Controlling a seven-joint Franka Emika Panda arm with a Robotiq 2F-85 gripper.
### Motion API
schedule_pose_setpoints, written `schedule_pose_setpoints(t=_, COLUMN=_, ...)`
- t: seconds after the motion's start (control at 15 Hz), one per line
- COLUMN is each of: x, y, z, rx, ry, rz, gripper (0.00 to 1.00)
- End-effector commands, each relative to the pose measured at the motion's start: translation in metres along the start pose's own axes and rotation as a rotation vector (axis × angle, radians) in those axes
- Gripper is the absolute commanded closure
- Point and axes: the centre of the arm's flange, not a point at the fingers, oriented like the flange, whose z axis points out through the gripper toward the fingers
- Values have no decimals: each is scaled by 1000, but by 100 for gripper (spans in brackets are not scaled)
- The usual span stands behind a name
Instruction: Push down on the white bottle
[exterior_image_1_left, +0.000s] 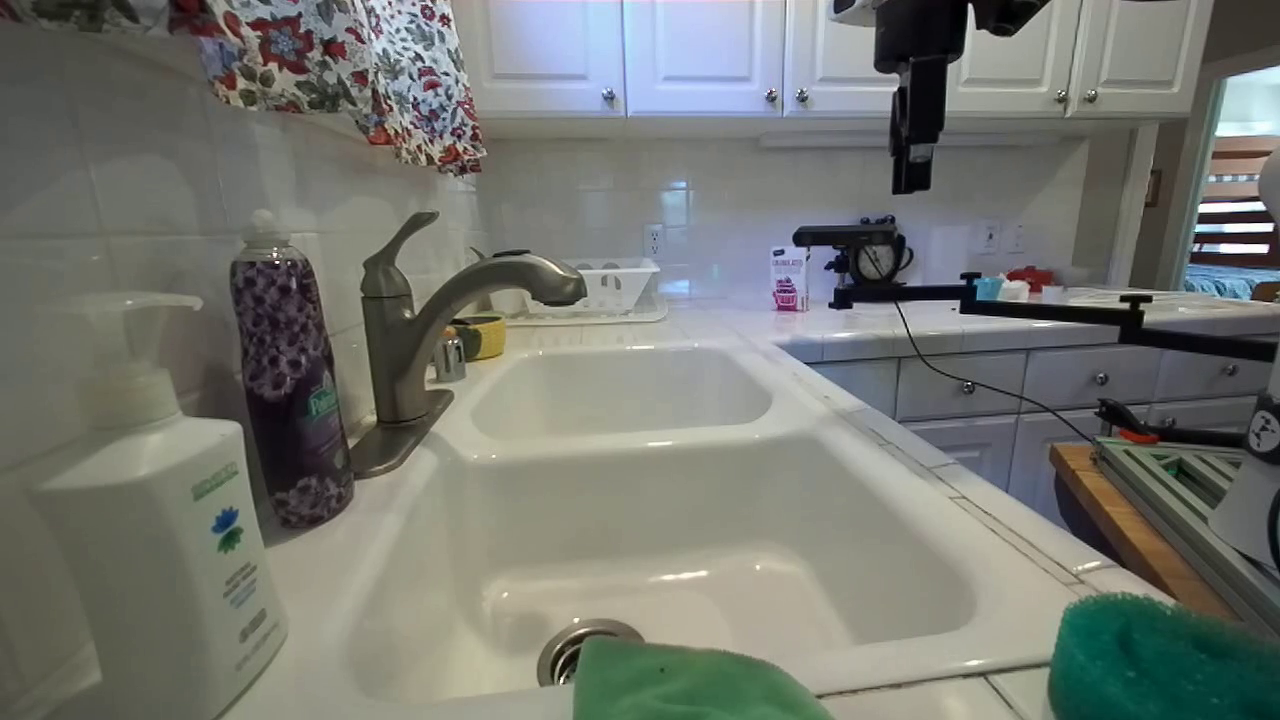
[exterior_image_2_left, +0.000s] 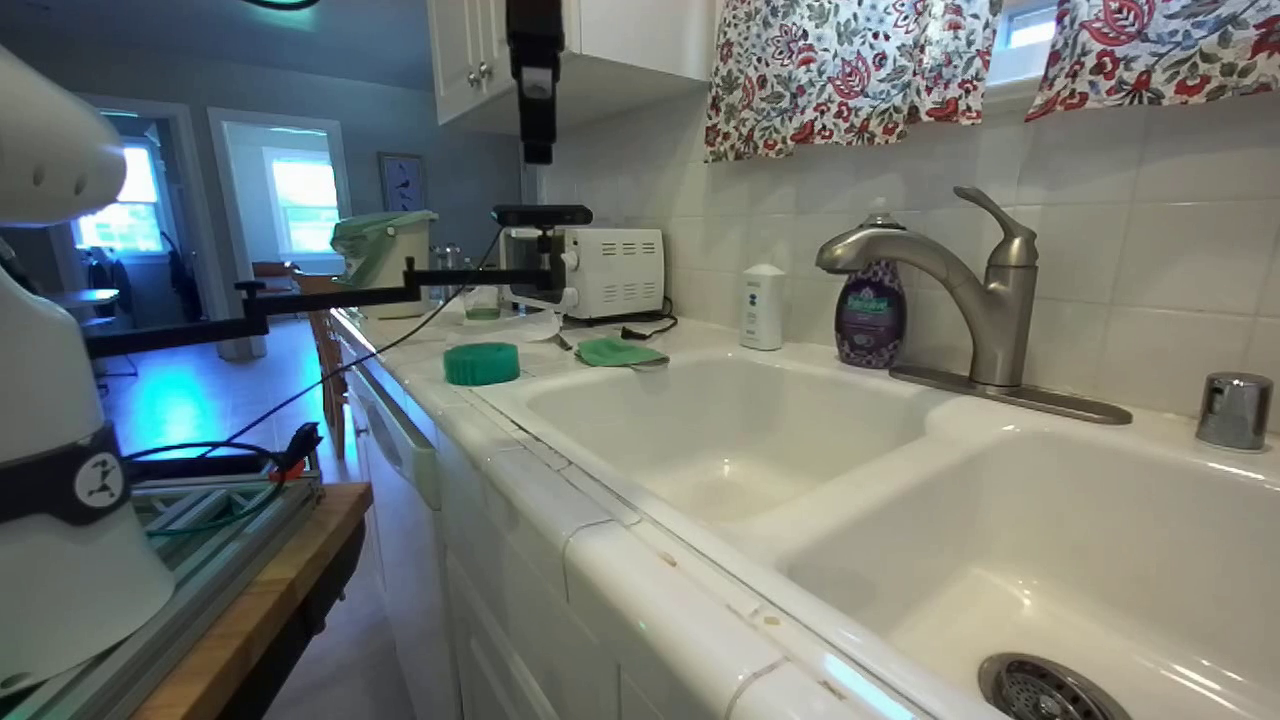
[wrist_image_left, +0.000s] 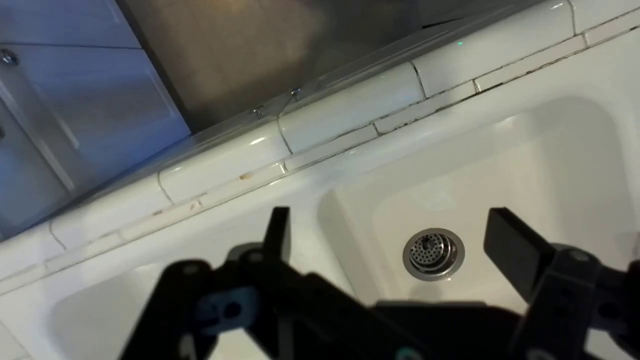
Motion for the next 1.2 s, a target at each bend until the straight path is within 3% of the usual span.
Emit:
schedule_pose_setpoints(t=0.0, x=39, y=-32, z=-11, rx=8, ry=36, rz=-135, gripper=0)
schedule_pose_setpoints(t=0.27, x=78, y=-102, z=-35, rx=-47, ry=119, rz=-379, gripper=0)
schedule_pose_setpoints(t=0.6, x=115, y=-156, z=-49, rx=-125, ry=216, rz=-634, gripper=0)
schedule_pose_setpoints(t=1.13, x=136, y=-242, z=-94, rx=-9, ry=388, rz=-1023, gripper=0)
